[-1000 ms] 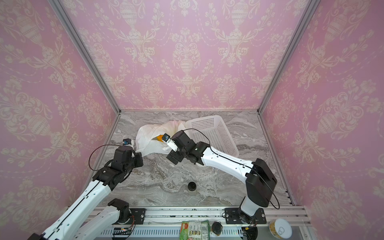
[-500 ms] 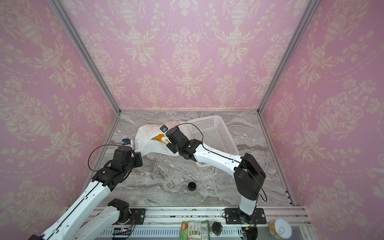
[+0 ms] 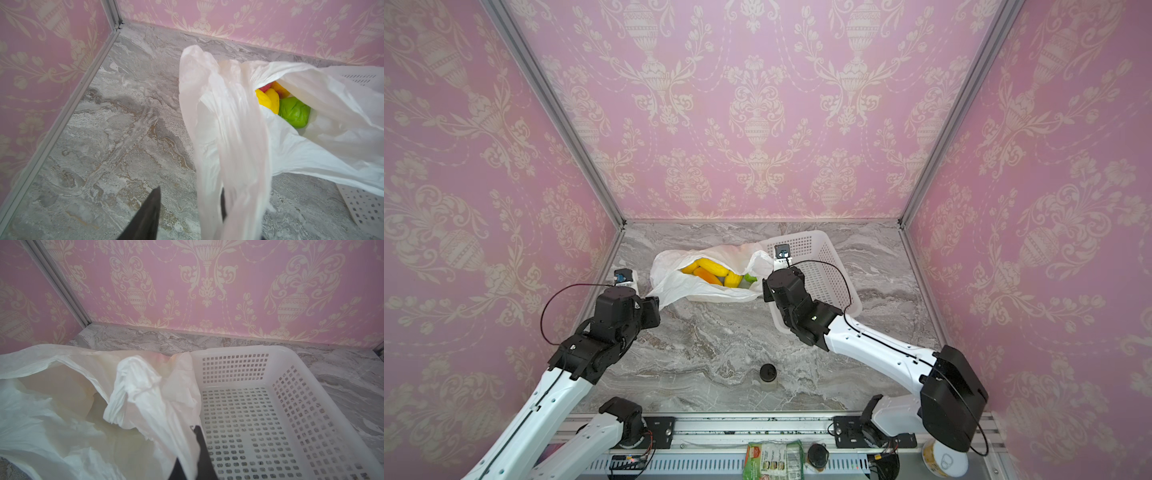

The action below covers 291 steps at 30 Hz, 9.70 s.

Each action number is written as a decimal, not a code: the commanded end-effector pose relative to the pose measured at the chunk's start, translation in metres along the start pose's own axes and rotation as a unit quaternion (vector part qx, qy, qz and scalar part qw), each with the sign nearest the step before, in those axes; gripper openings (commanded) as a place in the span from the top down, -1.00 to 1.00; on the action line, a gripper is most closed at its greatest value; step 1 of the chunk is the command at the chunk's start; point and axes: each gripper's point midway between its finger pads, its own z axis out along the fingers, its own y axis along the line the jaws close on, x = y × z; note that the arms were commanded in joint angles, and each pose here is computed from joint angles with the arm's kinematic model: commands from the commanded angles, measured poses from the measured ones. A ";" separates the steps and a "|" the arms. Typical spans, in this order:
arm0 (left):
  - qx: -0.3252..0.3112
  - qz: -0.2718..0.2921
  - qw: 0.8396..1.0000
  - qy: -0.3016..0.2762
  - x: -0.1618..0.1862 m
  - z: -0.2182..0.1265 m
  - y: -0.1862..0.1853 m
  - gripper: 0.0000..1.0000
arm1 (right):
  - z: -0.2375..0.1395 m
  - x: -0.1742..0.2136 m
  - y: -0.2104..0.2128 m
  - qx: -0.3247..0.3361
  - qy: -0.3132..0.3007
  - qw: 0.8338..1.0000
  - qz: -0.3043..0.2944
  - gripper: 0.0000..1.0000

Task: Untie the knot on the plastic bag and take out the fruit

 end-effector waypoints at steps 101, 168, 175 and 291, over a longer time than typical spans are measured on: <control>0.007 0.474 0.879 -0.057 -0.152 0.123 -0.174 1.00 | -0.016 0.110 0.169 -0.385 0.147 0.856 -0.311 -0.05; 0.122 0.089 0.988 -0.008 0.031 -0.004 -0.085 -0.99 | 0.062 0.130 0.162 -0.152 0.151 0.965 -0.148 -1.00; 0.060 0.109 0.992 0.006 0.056 0.016 -0.061 0.16 | 0.064 0.120 0.151 -0.122 0.140 0.971 -0.149 -1.00; 0.116 0.111 0.982 -0.097 0.005 -0.057 -0.055 1.00 | 0.017 0.082 0.159 -0.229 0.129 0.956 -0.133 0.55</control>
